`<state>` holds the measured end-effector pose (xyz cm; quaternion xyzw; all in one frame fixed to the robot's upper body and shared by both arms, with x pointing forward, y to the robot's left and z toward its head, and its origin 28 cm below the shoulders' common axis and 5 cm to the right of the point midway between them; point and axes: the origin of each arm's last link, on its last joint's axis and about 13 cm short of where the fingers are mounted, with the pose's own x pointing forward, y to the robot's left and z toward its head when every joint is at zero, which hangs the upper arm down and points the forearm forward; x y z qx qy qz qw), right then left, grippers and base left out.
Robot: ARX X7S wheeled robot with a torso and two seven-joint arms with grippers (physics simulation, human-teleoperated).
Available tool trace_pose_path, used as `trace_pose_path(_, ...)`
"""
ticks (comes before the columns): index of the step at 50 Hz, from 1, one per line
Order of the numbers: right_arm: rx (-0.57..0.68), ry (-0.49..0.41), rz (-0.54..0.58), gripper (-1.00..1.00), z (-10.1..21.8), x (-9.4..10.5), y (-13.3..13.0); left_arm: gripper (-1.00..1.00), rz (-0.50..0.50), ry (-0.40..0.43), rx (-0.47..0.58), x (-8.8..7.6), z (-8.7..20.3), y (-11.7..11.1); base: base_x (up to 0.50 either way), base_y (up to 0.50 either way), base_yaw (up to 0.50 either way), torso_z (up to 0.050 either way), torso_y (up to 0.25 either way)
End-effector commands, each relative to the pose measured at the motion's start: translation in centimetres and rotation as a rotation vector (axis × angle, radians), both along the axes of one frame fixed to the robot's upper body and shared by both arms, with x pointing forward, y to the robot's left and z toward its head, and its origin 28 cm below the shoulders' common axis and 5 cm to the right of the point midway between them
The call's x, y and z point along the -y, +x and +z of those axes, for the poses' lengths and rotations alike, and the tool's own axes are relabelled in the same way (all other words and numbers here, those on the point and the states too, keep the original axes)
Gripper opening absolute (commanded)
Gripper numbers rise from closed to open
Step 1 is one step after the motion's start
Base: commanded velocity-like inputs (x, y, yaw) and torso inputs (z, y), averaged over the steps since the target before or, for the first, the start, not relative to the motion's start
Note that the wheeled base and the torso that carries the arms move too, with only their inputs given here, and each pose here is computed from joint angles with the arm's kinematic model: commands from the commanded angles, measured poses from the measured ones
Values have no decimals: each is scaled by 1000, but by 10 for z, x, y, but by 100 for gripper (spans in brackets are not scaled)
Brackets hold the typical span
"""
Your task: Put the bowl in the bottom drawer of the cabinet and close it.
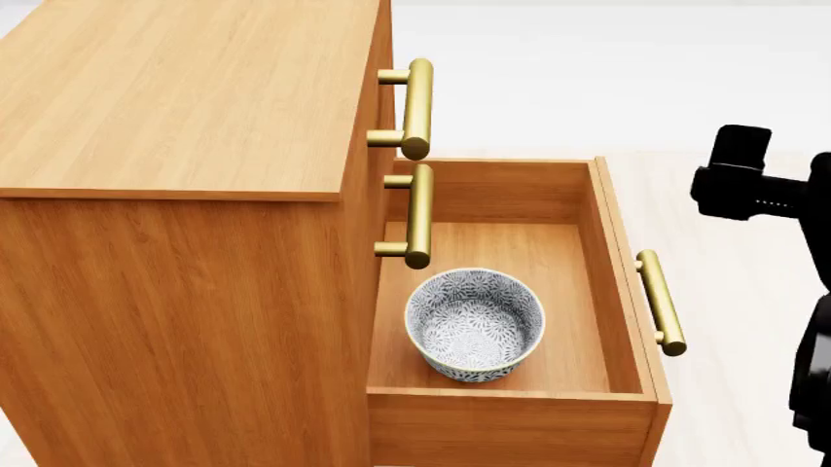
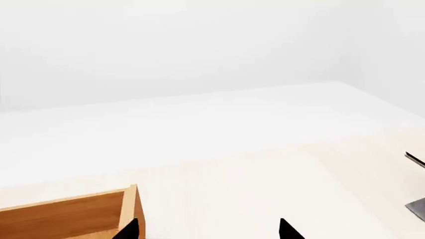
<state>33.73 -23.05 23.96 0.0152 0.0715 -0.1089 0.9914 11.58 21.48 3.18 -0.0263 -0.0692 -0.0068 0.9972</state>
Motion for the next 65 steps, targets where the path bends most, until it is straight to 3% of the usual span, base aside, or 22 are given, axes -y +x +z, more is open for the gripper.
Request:
trace_pose_path(1, 20, 48, -93, 100, -16, 16, -19, 100, 0, 2, 1, 0, -1, 0, 0, 0, 0, 0, 0)
trace_pose_path(11, 6, 3, -137, 100, -32, 25, -33, 100, 2, 1, 2, 0, 3, 0, 0, 0, 0, 0, 0)
trace_pose_path(14, 5, -48, -148, 100, -40, 25, -39, 100, 3, 3, 3, 0, -1, 0, 0, 0, 0, 0, 0)
trace_pose_path(23, -36, -57, -142, 100, -63, 25, -47, 100, 5, 4, 4, 0, 4, -1, 0, 0, 0, 0, 0)
trace_pose_path(38, -93, -139, -154, 100, -90, 23, -50, 100, 6, 6, 4, -1, -2, 0, 0, 0, 0, 0, 0)
trace_pose_path(45, -111, -127, -161, 100, -99, 24, -51, 100, 9, 6, 4, -1, -3, 0, 0, 0, 0, 0, 0)
trace_pose_path(65, -164, -210, -160, 100, -123, 22, -51, 100, 7, 10, 5, -1, 4, 0, 0, 0, 0, 0, 0)
